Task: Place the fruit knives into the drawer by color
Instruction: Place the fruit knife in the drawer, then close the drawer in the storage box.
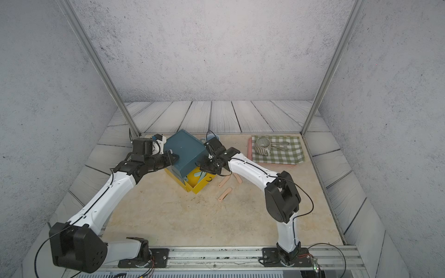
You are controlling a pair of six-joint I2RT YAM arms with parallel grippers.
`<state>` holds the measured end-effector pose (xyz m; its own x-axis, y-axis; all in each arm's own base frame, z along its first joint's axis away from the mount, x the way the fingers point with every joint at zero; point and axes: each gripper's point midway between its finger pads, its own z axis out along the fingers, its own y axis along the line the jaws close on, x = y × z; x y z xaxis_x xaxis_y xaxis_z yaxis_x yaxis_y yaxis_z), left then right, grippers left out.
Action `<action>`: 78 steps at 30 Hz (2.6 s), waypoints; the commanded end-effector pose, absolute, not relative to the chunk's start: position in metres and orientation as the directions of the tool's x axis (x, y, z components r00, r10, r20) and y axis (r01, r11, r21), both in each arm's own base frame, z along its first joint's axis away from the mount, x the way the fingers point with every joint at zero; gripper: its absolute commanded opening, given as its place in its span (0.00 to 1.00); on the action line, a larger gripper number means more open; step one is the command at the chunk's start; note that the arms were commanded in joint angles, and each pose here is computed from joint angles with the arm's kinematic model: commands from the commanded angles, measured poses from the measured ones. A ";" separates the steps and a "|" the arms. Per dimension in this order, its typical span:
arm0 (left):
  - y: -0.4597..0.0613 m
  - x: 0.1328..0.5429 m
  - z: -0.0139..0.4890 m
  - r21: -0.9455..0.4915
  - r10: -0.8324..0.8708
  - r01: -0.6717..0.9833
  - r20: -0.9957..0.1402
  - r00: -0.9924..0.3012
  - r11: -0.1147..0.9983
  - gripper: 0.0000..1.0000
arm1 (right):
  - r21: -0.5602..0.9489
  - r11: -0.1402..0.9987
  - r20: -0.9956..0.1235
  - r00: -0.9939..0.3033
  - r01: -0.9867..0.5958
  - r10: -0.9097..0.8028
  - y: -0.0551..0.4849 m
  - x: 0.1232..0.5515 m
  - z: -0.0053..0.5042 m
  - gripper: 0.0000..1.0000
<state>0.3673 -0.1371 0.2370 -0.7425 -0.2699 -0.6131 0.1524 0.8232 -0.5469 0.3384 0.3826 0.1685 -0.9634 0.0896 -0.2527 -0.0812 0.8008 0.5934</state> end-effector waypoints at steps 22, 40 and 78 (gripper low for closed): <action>-0.127 0.353 0.196 -0.518 -0.254 0.052 -0.503 -0.826 0.854 0.00 | 0.456 0.857 -0.428 -0.904 -0.241 -0.026 0.309 0.301 0.192 0.02; -0.126 0.354 0.187 -0.511 -0.254 0.038 -0.489 -0.834 0.859 0.00 | 0.538 0.822 -0.330 -0.944 -0.185 0.003 0.336 0.329 0.137 0.00; -0.128 0.355 0.178 -0.514 -0.251 0.030 -0.468 -0.847 0.857 0.00 | 0.820 0.529 -0.314 -0.945 -0.218 0.096 0.422 0.371 0.142 0.02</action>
<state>0.3783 -0.1392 0.2360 -0.7299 -0.2731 -0.6266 0.1635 0.8204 -0.5479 0.3704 0.4073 0.1306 -0.9467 0.0918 -0.3088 -0.1916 0.6103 0.7687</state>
